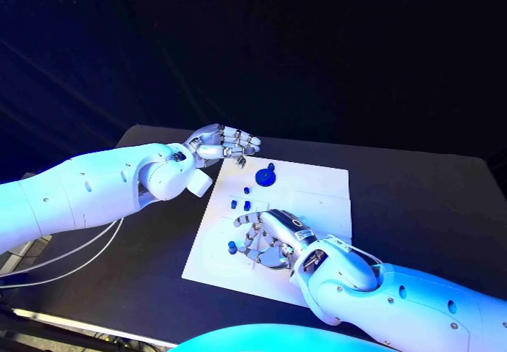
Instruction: Assemble the parts on the task board
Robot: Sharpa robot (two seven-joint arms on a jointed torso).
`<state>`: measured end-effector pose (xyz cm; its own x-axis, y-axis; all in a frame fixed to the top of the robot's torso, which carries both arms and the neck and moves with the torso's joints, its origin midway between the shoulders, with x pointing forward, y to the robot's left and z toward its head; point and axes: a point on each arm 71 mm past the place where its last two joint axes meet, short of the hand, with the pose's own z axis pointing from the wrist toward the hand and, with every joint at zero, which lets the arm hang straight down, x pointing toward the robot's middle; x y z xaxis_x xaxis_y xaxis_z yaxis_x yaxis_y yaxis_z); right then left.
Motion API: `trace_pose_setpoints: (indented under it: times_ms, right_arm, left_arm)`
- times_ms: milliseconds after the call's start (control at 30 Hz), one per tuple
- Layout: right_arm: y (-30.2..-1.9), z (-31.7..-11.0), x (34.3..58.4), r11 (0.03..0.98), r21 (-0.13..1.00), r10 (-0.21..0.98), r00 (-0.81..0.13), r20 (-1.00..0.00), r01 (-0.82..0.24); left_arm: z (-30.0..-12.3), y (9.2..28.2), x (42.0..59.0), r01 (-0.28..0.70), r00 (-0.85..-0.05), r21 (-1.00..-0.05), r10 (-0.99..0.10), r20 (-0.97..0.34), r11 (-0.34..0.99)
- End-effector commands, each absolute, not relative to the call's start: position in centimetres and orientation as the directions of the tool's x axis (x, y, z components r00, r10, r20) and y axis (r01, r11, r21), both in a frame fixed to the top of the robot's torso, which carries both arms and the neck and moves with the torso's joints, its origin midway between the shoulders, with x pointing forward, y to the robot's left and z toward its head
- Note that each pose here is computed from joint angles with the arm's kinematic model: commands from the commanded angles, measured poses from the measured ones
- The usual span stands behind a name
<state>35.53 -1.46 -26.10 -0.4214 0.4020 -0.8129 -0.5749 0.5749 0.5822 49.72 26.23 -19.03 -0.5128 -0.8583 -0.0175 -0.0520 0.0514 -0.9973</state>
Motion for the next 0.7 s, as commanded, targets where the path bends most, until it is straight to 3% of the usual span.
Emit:
trace_pose_setpoints:
  times_ms: [33,300,500,700]
  right_arm:
    - [-2.7,-25.2,35.6,0.506,0.652,0.473,-0.451,-0.757,-0.564]
    - [-8.7,-23.8,37.1,0.49,0.768,0.532,-0.557,-0.638,-0.412]
    - [-13.8,-23.0,37.5,0.575,0.776,0.548,-0.584,-0.6,-0.258]
    - [-16.8,-23.2,37.2,0.676,0.723,0.528,-0.59,-0.61,-0.142]
  left_arm:
    - [-18.9,26.1,49.6,-0.049,-0.525,-0.998,-0.851,-0.011,0.043]
    - [-18.9,26.8,49.4,-0.046,-0.51,-0.998,-0.86,-0.018,0.048]
    - [-19.1,26.8,49.1,-0.049,-0.511,-0.998,-0.859,-0.018,0.05]
    - [-19.3,26.6,48.8,-0.053,-0.518,-0.997,-0.855,-0.015,0.05]
